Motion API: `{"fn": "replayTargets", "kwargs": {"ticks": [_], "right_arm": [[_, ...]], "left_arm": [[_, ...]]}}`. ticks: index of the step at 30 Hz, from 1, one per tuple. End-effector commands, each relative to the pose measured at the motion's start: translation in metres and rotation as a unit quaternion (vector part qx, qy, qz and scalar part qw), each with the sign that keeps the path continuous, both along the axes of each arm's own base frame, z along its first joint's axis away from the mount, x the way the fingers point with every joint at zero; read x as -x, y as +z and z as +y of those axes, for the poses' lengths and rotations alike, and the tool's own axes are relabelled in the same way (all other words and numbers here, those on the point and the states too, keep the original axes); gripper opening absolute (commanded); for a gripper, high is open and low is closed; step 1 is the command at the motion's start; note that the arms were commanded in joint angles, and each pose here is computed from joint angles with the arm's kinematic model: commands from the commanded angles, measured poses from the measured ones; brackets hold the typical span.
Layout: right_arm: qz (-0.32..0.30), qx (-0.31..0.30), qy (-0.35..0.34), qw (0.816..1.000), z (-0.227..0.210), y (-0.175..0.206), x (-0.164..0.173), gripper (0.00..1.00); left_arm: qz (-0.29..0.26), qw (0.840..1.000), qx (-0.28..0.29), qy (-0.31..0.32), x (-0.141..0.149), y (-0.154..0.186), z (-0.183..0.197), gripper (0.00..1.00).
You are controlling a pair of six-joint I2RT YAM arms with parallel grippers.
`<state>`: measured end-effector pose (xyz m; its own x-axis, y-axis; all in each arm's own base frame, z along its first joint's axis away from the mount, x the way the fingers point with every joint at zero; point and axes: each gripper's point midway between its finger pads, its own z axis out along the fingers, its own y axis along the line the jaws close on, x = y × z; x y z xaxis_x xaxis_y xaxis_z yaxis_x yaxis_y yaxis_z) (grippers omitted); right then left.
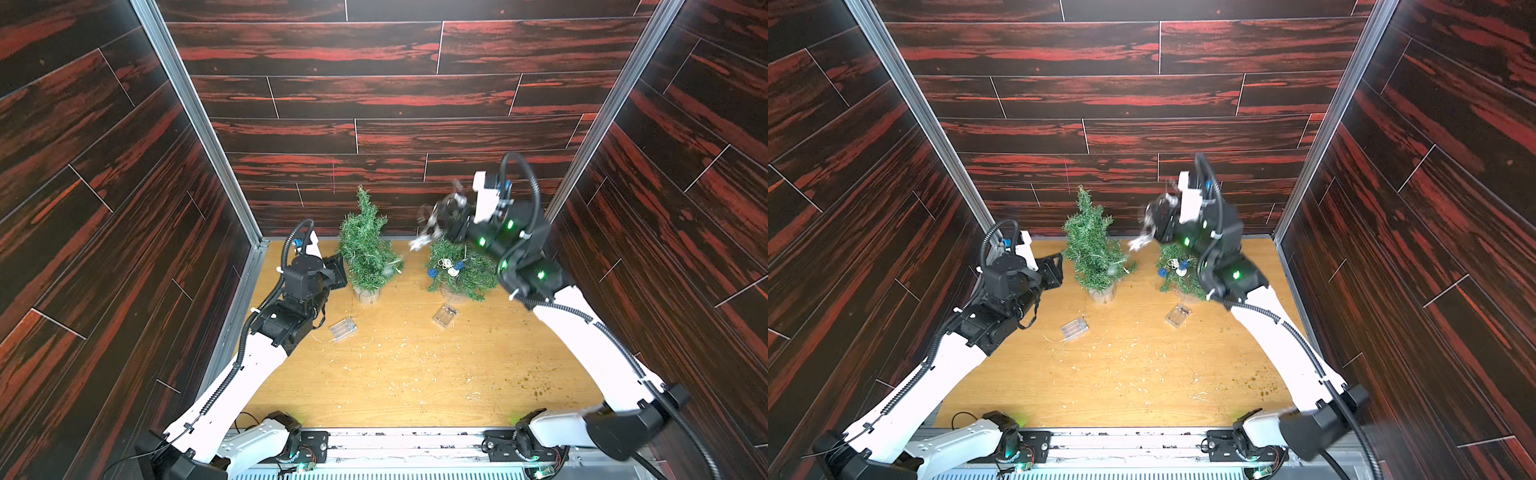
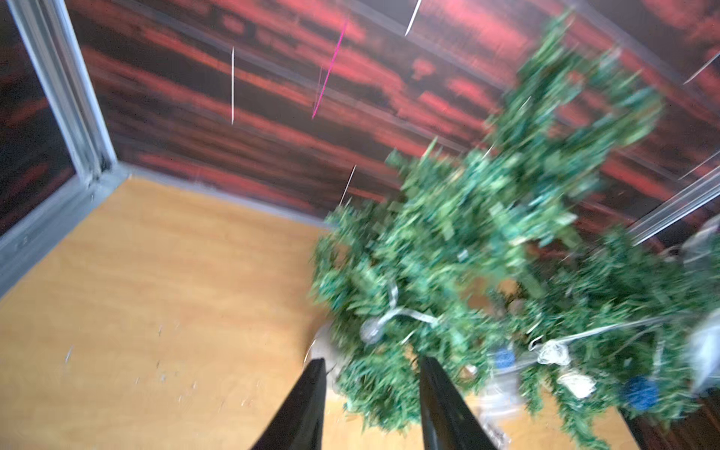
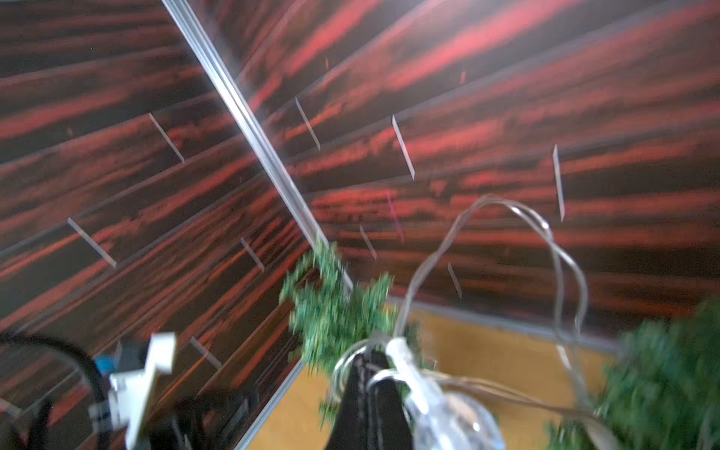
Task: Remove string lights from the small christmas tree
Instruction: Remove the light string from the Christmas tree.
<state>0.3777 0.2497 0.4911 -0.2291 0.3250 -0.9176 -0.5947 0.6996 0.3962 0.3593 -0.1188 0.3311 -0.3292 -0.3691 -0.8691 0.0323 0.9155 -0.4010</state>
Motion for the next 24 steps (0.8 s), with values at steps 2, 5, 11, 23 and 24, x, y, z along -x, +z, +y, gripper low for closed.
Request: {"fn": "replayTargets", "kwargs": {"ticks": [2,5,11,23,24], "right_arm": [[0.008,0.031,0.003,0.999,0.002,-0.001,-0.029,0.0],[-0.012,0.03,0.01,0.999,0.006,0.018,-0.036,0.0],[-0.048,0.018,0.002,0.999,0.015,0.041,-0.063,0.0],[-0.107,-0.119,0.008,0.987,0.047,0.055,-0.145,0.0],[-0.107,-0.13,0.007,0.986,0.049,0.052,-0.153,0.0]], "left_arm": [[-0.01,1.0,0.023,0.003,0.0,0.008,0.007,0.42],[-0.004,1.0,0.016,0.002,-0.004,0.009,0.011,0.42],[-0.002,1.0,0.022,0.007,-0.011,0.004,0.013,0.41],[-0.074,0.997,0.013,-0.034,-0.053,0.078,0.029,0.53],[-0.081,0.996,0.013,-0.042,-0.061,0.086,0.03,0.54]]}}
